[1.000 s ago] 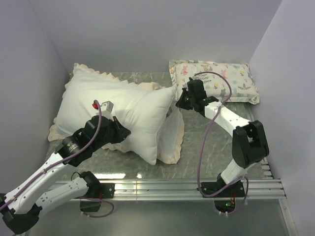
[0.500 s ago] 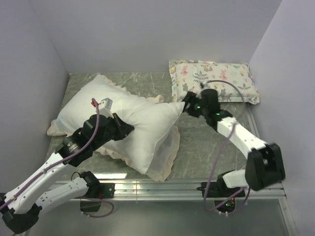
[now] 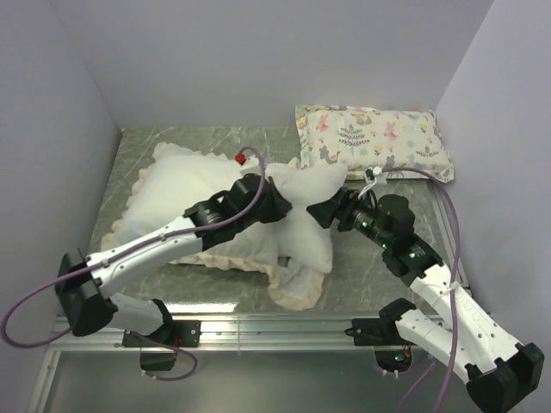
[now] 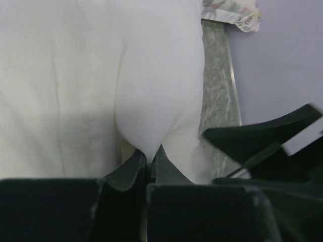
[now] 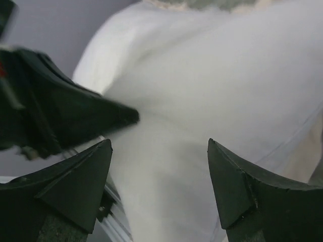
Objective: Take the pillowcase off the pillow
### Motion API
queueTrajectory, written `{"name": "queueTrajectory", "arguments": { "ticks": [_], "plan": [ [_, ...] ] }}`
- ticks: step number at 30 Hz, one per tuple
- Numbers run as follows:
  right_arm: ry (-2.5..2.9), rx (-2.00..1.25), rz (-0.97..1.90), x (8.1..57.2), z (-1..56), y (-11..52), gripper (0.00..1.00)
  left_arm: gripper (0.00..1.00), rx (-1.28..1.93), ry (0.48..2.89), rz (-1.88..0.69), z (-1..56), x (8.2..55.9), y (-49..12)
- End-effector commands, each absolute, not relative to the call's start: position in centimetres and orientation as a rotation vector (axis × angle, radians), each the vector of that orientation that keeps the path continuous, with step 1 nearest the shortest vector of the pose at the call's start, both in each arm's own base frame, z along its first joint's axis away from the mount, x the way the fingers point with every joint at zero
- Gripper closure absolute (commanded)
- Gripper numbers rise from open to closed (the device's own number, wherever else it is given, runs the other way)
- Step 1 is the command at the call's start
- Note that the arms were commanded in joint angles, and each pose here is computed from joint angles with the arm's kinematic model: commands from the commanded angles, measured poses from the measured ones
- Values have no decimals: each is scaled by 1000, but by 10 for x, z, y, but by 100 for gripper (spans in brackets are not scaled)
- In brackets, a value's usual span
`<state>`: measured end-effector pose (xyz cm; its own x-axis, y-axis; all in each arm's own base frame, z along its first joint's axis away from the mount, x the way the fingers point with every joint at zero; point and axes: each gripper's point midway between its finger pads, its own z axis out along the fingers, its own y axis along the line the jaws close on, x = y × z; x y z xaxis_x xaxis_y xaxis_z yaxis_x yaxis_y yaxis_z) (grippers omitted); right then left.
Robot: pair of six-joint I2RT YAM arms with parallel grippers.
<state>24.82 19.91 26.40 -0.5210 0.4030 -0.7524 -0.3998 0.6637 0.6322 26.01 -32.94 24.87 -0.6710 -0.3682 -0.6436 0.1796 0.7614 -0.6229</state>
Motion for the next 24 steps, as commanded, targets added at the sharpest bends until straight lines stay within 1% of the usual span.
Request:
{"name": "queueTrajectory", "arguments": {
  "ticks": [1, 6, 16, 19, 23, 24],
  "plan": [
    [1955, 24, 854, 242, 224, 187, 16, 100, -139, 1913, -1099, 336, 273, -370],
    [2022, -14, 766, 239, 193, 185, 12, 99, -115, 1947, -1117, 327, 277, -389],
    [1936, -118, 821, 231, 211, 208, 8, 99, -56, 2029, -1132, 303, 275, -409],
    [1967, -146, 798, 232, 201, 213, 8, 99, -42, 2024, -1147, 308, 276, -415],
    [2065, -166, 763, 235, 167, 222, 8, 99, -14, 2011, -1176, 317, 274, -424],
    [2084, -161, 749, 236, 160, 221, 10, 99, -7, 2008, -1184, 320, 272, -426]
  ]
}}
